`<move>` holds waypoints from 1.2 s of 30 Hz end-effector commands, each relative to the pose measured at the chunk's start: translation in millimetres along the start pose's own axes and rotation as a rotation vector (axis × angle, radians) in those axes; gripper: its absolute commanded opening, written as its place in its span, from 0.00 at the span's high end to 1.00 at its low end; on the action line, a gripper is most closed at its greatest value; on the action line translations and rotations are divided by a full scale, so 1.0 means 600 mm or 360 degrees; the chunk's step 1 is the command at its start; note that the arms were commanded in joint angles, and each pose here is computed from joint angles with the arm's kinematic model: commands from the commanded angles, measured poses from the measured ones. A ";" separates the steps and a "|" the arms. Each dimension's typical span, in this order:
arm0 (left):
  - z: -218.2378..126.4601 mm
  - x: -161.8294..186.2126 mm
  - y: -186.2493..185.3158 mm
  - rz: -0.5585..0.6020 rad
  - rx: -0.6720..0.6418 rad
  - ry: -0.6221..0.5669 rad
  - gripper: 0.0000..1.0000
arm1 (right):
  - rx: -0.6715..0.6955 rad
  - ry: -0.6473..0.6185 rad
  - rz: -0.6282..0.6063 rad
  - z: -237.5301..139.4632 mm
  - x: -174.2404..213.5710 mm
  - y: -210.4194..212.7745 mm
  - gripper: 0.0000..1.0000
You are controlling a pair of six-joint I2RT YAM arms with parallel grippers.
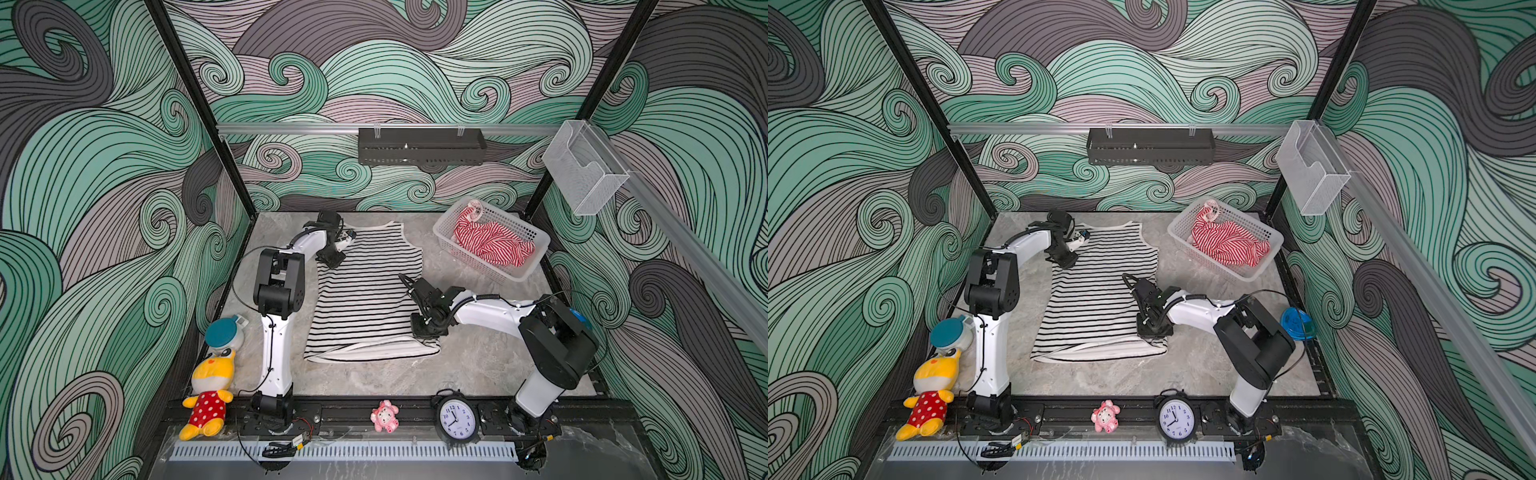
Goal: Fold and stack the tank tops
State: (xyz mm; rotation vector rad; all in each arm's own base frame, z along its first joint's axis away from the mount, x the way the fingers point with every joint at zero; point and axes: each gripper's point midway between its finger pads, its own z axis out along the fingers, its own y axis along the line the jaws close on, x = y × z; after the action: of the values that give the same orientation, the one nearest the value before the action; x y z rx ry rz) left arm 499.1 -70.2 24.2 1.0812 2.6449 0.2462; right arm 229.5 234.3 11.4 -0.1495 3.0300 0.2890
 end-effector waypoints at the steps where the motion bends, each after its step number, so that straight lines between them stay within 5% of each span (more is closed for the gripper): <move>1: 0.003 0.060 -0.002 0.0072 -0.0104 0.0202 0.56 | 0.0335 0.0139 0.0024 0.023 0.015 -0.094 0.76; 7: -0.015 0.140 -0.047 0.0124 -0.0058 0.0336 0.57 | 0.0493 0.0132 0.0039 0.028 -0.080 -0.141 0.74; 13: -0.054 0.228 -0.126 0.0167 0.0165 0.0503 0.58 | 0.0558 0.0015 0.0077 0.009 -0.249 -0.160 0.73; 17: -0.103 0.278 -0.197 0.0258 0.0358 0.0516 0.60 | 0.0550 -0.0098 0.0042 -0.024 -0.392 -0.129 0.71; 21: -0.163 0.286 -0.223 0.0250 0.0410 0.0388 0.60 | 0.0444 -0.0233 -0.0038 -0.081 -0.454 -0.064 0.71; 29: -0.217 0.158 -0.108 -0.0029 -0.0052 -0.0088 0.55 | 0.0372 -0.0355 -0.0337 -0.121 -0.348 0.072 0.51; 36: -0.151 0.043 -0.034 -0.0176 -0.0084 -0.0096 0.56 | 0.0177 -0.0269 -0.0369 -0.088 -0.223 0.126 0.48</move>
State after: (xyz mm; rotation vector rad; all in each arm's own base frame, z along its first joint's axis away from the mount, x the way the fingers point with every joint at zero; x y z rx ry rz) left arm 406.9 -68.7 110.0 1.0073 2.6014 0.2563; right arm 352.2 308.3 99.5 -0.5298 2.8096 0.0141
